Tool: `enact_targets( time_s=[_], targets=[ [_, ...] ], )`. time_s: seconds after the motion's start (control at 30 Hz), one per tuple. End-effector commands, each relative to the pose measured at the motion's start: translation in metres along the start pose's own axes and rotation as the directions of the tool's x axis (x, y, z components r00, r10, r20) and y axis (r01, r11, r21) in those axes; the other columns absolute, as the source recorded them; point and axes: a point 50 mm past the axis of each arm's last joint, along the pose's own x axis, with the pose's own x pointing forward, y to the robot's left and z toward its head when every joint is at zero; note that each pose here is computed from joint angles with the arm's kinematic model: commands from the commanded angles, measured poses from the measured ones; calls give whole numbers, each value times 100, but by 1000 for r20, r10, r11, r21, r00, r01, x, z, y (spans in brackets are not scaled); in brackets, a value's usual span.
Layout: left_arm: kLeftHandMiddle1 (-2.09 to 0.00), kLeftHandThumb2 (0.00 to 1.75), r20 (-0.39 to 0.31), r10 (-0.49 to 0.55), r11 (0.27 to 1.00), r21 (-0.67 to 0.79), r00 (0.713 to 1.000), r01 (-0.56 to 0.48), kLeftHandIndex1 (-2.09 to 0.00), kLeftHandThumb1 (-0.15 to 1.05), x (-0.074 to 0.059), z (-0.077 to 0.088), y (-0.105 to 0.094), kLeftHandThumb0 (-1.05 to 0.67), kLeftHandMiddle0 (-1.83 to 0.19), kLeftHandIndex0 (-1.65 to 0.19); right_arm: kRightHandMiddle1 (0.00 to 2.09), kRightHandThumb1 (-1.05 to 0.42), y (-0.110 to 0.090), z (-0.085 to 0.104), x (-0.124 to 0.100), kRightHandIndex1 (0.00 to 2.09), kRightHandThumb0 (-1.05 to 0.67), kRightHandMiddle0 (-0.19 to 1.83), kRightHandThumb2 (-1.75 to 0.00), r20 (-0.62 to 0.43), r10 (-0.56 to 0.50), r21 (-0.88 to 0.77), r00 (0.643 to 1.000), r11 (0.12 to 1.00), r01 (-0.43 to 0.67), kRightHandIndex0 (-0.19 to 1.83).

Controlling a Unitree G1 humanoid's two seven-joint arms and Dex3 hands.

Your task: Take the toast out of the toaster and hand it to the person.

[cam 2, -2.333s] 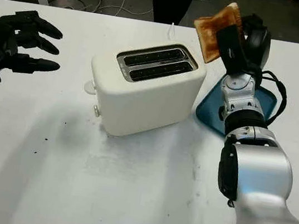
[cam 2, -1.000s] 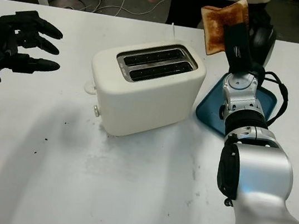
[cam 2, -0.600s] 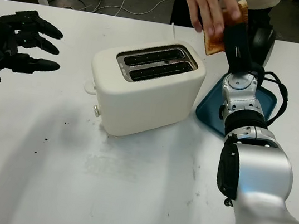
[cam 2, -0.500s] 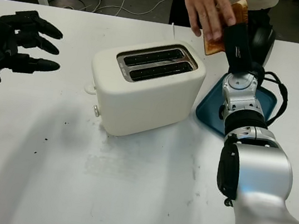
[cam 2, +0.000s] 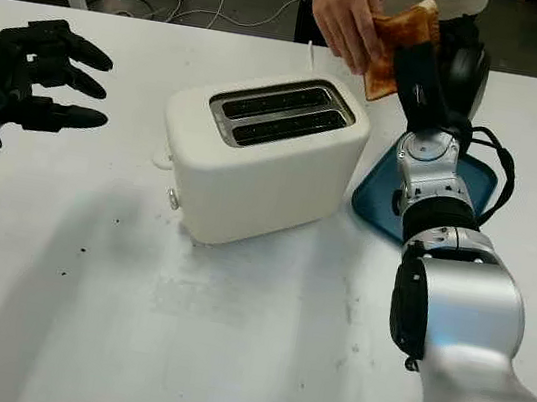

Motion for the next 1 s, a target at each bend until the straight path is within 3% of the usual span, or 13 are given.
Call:
enact_targets(
  time_s=[0.0,0.97],
  targets=[
    [-99,0,-7,2,1000,16,1000,-2,-92,54,-2,-1,-1,-105,-68,-65,175,-92,0,-1,-1,175,-17,76,-14,14,-4,4,1000,1000,4,98],
    [-99,0,-15,1,1000,28,1000,-1,-91,54,-2,0,-1,-105,-68,-65,175,-92,1,-1,-2,175,-17,79,-13,17,-12,-29,1000,999,12,99]
  ],
)
